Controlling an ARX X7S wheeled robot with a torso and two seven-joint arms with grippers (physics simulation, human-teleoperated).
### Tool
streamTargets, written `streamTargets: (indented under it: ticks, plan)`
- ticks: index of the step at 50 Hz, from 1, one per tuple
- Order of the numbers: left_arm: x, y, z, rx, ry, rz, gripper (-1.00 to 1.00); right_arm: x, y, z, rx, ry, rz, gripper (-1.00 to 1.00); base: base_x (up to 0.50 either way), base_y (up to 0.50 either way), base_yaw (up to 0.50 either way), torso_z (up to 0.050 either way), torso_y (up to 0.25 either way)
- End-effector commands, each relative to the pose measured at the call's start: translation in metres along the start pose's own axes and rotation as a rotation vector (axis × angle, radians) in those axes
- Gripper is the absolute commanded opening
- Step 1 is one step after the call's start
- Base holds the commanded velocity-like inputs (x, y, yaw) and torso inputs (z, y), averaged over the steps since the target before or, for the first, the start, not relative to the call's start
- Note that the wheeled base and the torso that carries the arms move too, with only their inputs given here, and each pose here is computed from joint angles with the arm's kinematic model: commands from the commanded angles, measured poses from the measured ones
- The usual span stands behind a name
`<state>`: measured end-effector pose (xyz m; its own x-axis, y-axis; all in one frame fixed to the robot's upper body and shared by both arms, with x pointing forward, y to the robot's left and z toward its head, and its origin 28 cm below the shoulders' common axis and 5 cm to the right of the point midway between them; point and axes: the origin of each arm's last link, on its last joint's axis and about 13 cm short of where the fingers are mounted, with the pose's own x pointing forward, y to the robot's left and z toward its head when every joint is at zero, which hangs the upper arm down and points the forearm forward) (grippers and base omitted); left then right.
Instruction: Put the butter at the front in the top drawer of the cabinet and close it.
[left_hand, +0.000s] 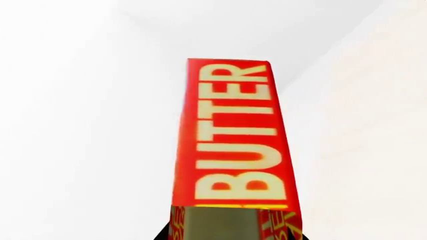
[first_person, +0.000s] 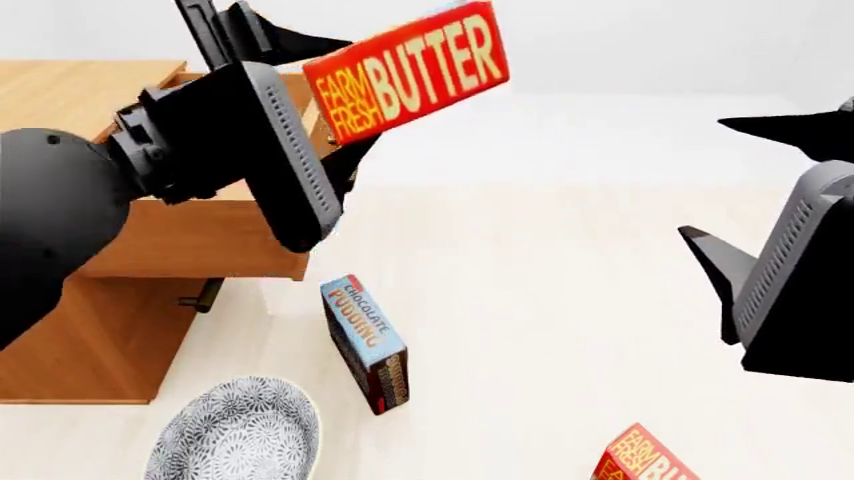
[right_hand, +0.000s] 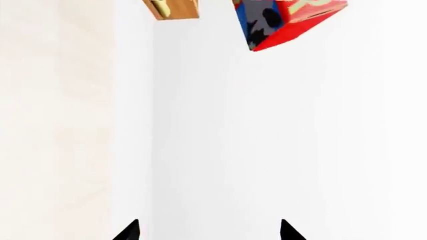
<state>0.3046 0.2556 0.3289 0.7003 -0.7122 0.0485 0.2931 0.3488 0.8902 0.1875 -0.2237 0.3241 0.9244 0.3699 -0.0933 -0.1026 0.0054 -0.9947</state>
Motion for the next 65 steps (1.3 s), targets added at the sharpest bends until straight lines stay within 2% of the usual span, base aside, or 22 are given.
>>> streamTargets:
  ticks: [1, 15, 23, 30, 50, 65]
  plan:
    - [-0.004, 0.038, 0.008, -0.231, 0.119, 0.201, -1.0, -0.01, 0.013, -0.004, 0.029, 0.036, 0.0, 1.0, 0.0, 0.0, 0.0, 0.0, 0.0]
    - [0.002, 0.061, 0.001, -0.474, 0.354, 0.3, -1.0, -0.001, 0.019, -0.005, 0.056, 0.015, -0.011, 1.0, 0.0, 0.0, 0.0, 0.0, 0.001]
    - [0.006, 0.07, -0.007, -0.592, 0.455, 0.353, -1.0, 0.003, 0.02, -0.003, 0.065, 0.014, -0.012, 1.0, 0.0, 0.0, 0.0, 0.0, 0.001]
    - [0.01, 0.073, -0.012, -0.663, 0.527, 0.383, -1.0, 0.006, 0.02, -0.003, 0.064, 0.01, -0.012, 1.0, 0.0, 0.0, 0.0, 0.001, 0.002]
    - [0.02, 0.079, -0.015, -0.94, 0.657, 0.383, -1.0, 0.012, 0.02, -0.003, 0.063, 0.005, -0.008, 1.0, 0.0, 0.0, 0.0, 0.001, 0.002]
    - [0.023, 0.082, -0.014, -1.061, 0.704, 0.358, -1.0, 0.011, 0.022, -0.002, 0.065, 0.008, -0.003, 1.0, 0.0, 0.0, 0.0, 0.0, 0.002]
